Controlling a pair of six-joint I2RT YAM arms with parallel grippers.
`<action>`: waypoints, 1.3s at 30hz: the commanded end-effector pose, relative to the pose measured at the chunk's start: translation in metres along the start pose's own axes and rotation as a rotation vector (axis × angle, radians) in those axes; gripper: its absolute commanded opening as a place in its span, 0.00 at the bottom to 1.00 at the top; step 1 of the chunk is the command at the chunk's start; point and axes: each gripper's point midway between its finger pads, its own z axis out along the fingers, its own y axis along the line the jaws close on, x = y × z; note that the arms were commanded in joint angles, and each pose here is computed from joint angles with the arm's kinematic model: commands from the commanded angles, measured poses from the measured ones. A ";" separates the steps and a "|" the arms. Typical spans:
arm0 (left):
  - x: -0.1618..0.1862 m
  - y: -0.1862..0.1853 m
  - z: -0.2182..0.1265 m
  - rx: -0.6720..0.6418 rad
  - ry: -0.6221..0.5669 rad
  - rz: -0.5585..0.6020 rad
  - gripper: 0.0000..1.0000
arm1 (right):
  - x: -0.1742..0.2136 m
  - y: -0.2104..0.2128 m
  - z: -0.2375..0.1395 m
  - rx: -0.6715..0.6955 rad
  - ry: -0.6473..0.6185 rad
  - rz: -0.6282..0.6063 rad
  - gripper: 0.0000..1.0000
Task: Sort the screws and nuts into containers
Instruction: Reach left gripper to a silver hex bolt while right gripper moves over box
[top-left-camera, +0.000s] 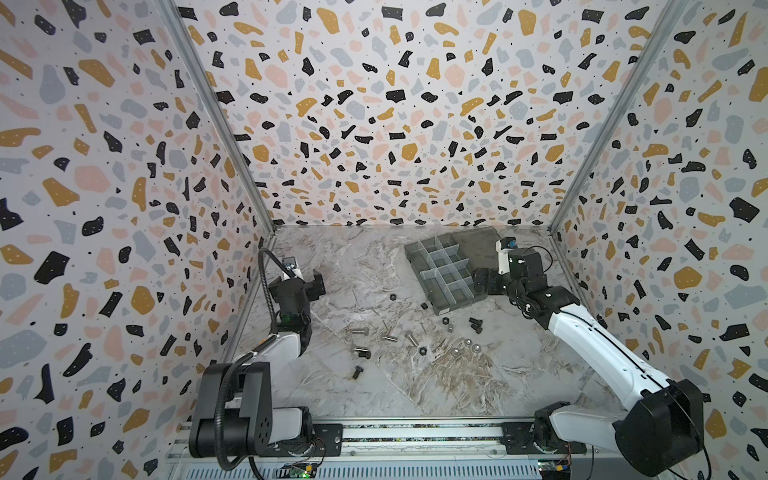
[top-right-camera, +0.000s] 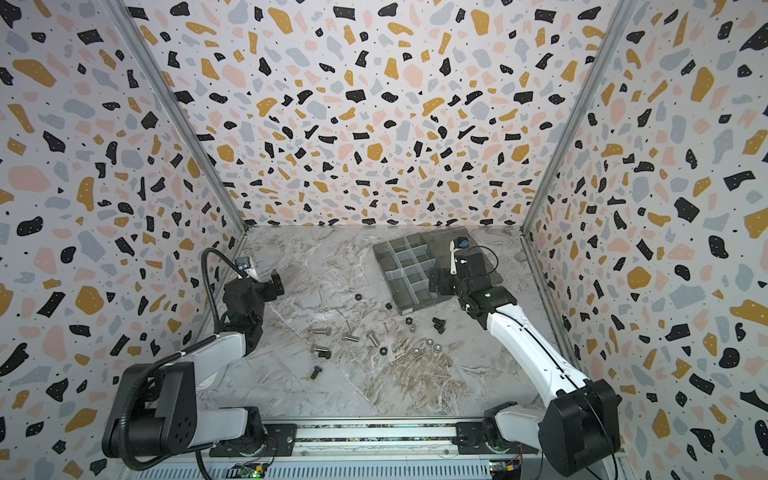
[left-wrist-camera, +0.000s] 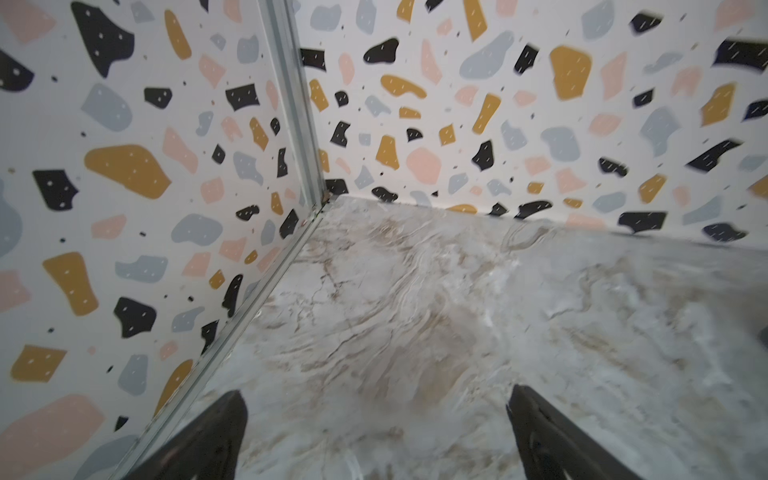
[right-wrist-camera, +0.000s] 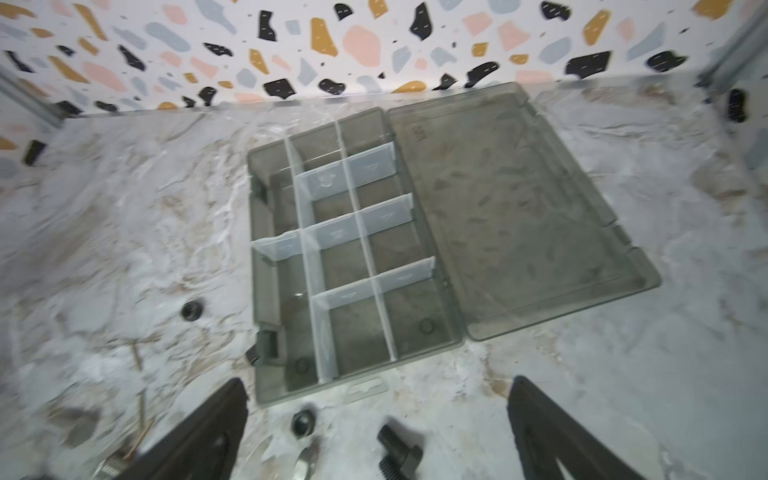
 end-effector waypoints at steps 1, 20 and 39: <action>0.001 -0.030 -0.009 0.131 0.106 -0.102 0.95 | 0.001 0.032 -0.016 -0.202 0.060 0.076 0.99; 0.102 -0.110 -0.116 0.221 0.521 -0.081 0.86 | -0.021 0.001 -0.018 0.111 0.080 -0.029 0.99; 0.170 -0.135 -0.115 0.271 0.802 0.118 0.81 | 0.036 0.097 -0.012 -0.281 0.386 -0.134 0.95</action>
